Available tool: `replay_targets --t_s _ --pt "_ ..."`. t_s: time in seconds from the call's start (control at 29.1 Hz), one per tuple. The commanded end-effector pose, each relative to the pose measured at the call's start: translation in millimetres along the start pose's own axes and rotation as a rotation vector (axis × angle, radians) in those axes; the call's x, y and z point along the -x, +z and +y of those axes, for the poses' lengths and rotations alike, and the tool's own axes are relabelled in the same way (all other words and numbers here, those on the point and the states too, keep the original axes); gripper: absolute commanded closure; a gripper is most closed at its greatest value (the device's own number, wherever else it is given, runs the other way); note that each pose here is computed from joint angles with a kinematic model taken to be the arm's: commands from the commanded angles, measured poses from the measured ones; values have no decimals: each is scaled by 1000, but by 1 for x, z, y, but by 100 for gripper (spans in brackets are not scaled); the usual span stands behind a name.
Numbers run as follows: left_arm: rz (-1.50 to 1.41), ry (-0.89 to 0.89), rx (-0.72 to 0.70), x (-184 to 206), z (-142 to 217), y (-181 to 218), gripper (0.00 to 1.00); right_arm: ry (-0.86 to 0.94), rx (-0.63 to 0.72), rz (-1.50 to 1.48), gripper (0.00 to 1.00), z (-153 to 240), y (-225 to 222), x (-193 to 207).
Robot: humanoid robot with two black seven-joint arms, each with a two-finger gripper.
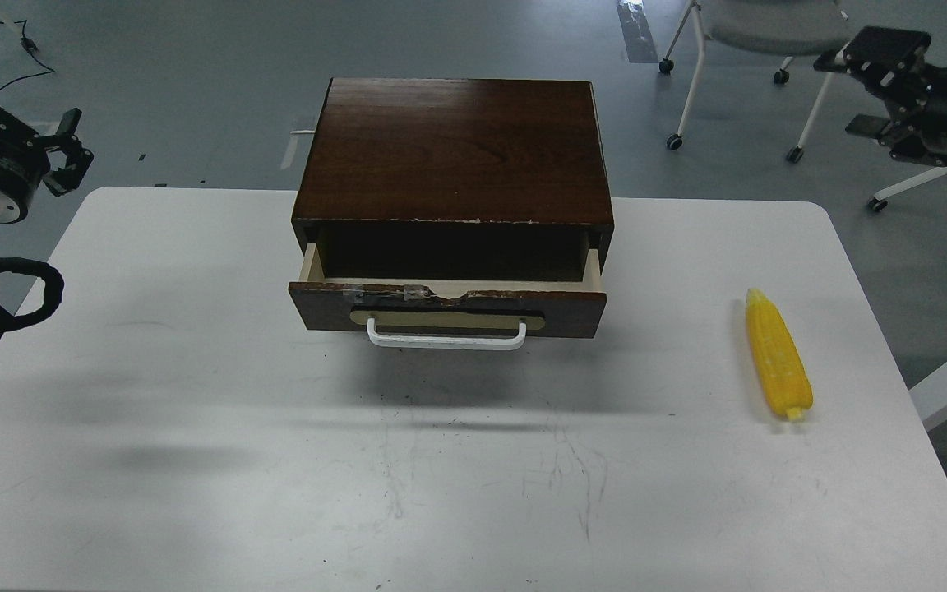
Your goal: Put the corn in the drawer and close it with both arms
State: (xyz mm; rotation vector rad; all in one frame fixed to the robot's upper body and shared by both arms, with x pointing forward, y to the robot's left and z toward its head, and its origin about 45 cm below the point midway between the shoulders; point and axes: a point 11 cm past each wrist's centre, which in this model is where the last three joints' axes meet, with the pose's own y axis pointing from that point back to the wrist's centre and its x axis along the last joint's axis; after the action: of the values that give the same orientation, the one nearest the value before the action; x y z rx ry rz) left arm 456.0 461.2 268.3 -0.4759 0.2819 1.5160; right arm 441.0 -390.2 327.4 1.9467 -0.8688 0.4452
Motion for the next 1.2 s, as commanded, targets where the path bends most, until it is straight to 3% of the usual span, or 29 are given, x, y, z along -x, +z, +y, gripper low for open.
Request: replay_targets --t_s 0.0,0.27,0.72,0.96,1.03,1.17 --pt "30 -112 -104 30 4 -17 2 -77 59 86 0 -15 13 28" --pt "-82 -169 -246 32 22 -56 2 -201 112 138 0 -37 33 76" --pt "-72 -171 -243 33 22 -60 2 -326 243 269 0 -46 73 124" --pt "-79 -170 -256 32 24 -63 1 -378 289 313 8 -44 96 146" --pt "-78 -171 -256 33 24 -64 2 -350 295 313 11 -44 100 145" --pt "-78 -169 -256 32 24 -64 2 -302 276 319 41 -52 100 149"
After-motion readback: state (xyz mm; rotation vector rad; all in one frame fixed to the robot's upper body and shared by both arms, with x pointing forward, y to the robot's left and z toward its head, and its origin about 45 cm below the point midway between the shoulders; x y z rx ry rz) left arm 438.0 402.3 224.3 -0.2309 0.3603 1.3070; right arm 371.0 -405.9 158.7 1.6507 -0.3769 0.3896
